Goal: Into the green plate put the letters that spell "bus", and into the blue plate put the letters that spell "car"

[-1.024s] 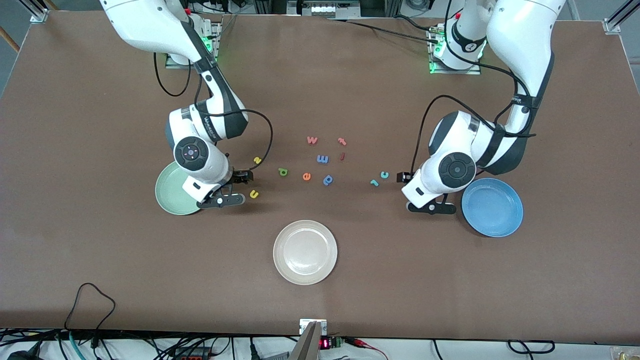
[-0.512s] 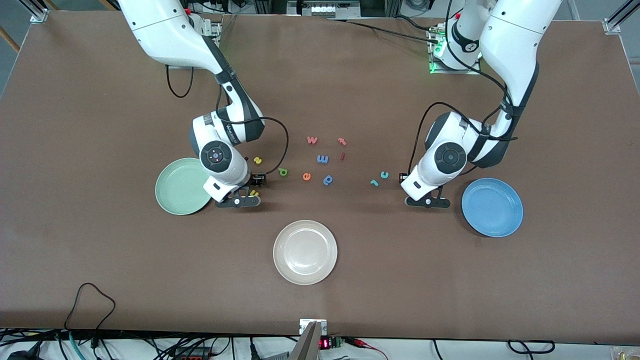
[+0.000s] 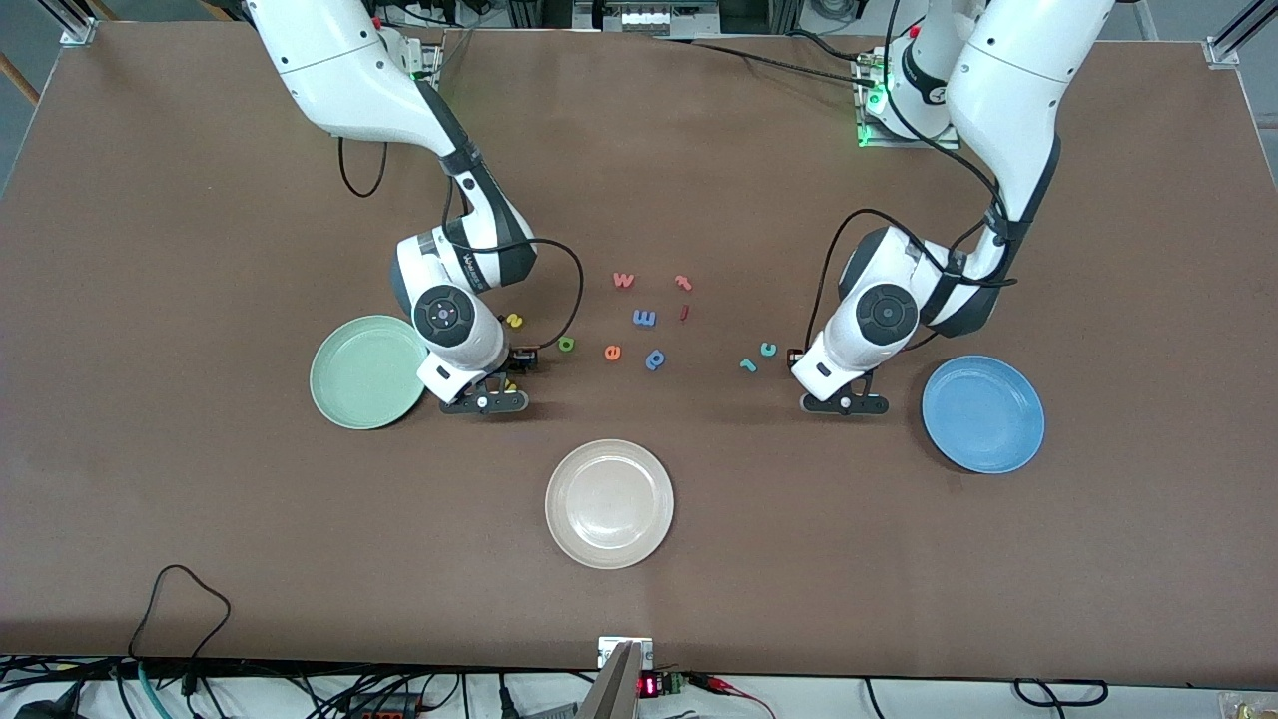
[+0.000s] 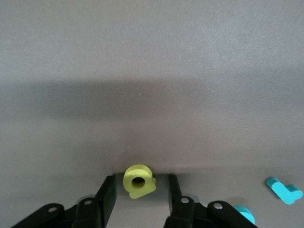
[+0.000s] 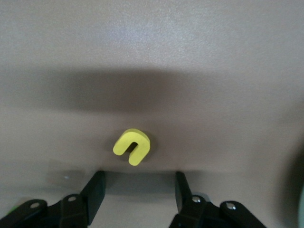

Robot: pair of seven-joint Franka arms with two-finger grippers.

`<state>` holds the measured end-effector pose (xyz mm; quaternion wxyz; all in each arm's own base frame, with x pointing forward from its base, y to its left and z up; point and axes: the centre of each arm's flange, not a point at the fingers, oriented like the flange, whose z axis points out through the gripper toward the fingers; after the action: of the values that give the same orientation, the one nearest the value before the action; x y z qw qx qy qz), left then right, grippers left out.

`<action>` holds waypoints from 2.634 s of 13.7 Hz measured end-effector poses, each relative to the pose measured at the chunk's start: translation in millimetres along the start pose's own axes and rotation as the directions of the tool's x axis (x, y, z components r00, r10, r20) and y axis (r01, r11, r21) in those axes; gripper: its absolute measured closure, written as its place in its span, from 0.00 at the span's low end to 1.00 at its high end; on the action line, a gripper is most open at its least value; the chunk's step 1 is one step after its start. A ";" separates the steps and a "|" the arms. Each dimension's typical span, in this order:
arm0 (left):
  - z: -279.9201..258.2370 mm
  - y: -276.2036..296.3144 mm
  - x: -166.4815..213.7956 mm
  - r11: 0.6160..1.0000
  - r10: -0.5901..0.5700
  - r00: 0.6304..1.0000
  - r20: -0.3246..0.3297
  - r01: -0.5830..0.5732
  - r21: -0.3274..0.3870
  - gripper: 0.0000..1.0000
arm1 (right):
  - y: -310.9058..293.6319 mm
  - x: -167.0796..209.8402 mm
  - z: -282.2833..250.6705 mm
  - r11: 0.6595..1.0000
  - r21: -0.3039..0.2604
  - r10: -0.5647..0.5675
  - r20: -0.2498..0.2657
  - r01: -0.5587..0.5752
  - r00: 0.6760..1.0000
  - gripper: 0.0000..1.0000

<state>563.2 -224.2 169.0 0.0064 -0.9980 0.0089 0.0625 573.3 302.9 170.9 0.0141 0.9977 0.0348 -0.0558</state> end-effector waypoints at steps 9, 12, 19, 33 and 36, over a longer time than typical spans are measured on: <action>-54.7 -27.5 18.2 0.998 -0.037 0.998 0.040 0.035 0.060 0.70 | -7.2 17.5 -11.7 1.000 0.024 0.005 -0.053 -0.004 0.999 0.35; -113.1 -81.7 39.3 0.978 0.028 0.999 0.042 -0.036 0.205 0.70 | -5.7 19.9 -9.4 1.000 0.021 0.008 -0.053 -0.007 0.999 0.39; -98.5 -202.5 57.5 0.971 0.140 0.984 0.108 -0.158 0.181 0.35 | -1.8 22.3 -8.4 1.000 0.017 0.013 -0.054 -0.012 0.998 0.55; -44.2 79.7 -47.4 0.984 0.177 0.984 0.023 -0.177 -0.005 0.04 | 65.3 31.5 -55.9 1.000 -0.006 0.001 0.032 0.000 0.999 0.70; -28.7 76.3 -49.6 0.979 0.206 0.979 -0.002 -0.206 0.005 0.20 | 141.9 31.8 -106.0 0.999 0.023 0.031 0.047 -0.032 0.998 0.70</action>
<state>516.1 -300.0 202.8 0.0020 -0.9917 0.1125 0.0615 626.6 167.0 276.0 0.0037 0.9967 0.0179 -0.0793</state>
